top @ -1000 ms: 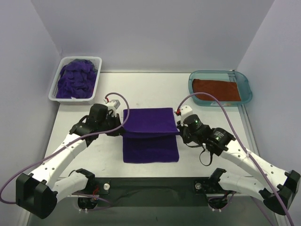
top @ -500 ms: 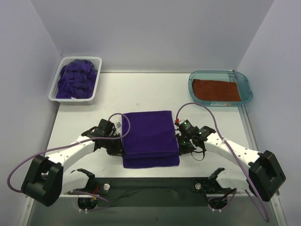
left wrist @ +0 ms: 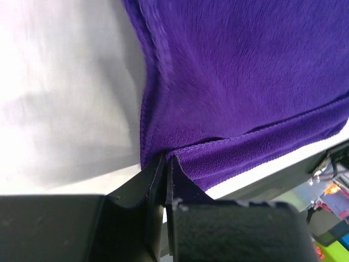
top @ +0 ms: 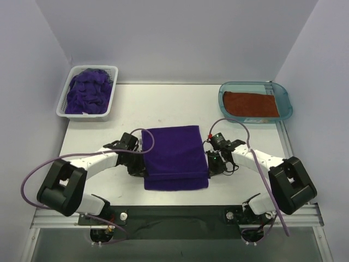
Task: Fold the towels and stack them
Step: Fold the towel
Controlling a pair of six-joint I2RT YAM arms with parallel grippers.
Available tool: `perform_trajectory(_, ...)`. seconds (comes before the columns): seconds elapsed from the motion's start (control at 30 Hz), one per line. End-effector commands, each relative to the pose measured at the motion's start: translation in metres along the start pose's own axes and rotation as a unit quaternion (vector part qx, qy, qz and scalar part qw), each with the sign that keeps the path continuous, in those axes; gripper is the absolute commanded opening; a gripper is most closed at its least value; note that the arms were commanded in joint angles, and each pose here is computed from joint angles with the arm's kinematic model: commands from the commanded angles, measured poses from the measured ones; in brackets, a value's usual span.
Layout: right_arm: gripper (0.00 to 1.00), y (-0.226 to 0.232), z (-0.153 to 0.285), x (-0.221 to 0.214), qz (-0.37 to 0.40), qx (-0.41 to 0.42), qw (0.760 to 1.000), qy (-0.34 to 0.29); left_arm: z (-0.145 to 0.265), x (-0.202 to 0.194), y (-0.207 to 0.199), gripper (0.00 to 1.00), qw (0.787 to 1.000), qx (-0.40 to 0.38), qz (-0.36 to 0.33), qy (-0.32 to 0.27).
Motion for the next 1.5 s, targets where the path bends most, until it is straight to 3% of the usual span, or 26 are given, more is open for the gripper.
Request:
perform_trajectory(0.0,0.00,-0.007,-0.002,0.018,-0.012,-0.016,1.000,-0.018,-0.010,0.037,0.011,0.00,0.996,0.074,-0.021,-0.047)
perform_trajectory(0.27,0.00,0.006,0.021,0.047,-0.015,0.017,0.997,-0.070,0.004,0.077,0.000,0.00,0.992,0.094,-0.061,-0.055)
perform_trajectory(0.7,0.00,0.021,0.079,0.042,-0.001,0.092,0.988,-0.126,0.072,0.070,-0.015,0.00,0.979,0.102,-0.112,-0.136)
perform_trajectory(0.93,0.00,0.017,0.071,0.020,-0.011,0.117,0.990,-0.074,0.066,0.053,-0.008,0.00,0.983,0.097,-0.112,-0.108)
perform_trajectory(1.17,0.00,0.005,0.027,-0.008,-0.010,0.088,0.995,0.034,0.035,0.029,0.012,0.01,0.989,0.109,-0.080,-0.052)
perform_trajectory(1.47,0.00,0.003,-0.007,-0.014,-0.029,0.079,0.993,0.084,0.011,0.017,0.024,0.02,0.992,0.117,-0.054,-0.015)
Point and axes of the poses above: each gripper's point midway between its finger pads, its own z axis back along the fingers, its own y axis along the line the jaws close on, x = y × z, the point moved 8 cm from there along z, back along the fingers, and after that the axes turned 13 degrees about -z, right-handed, at the moved point
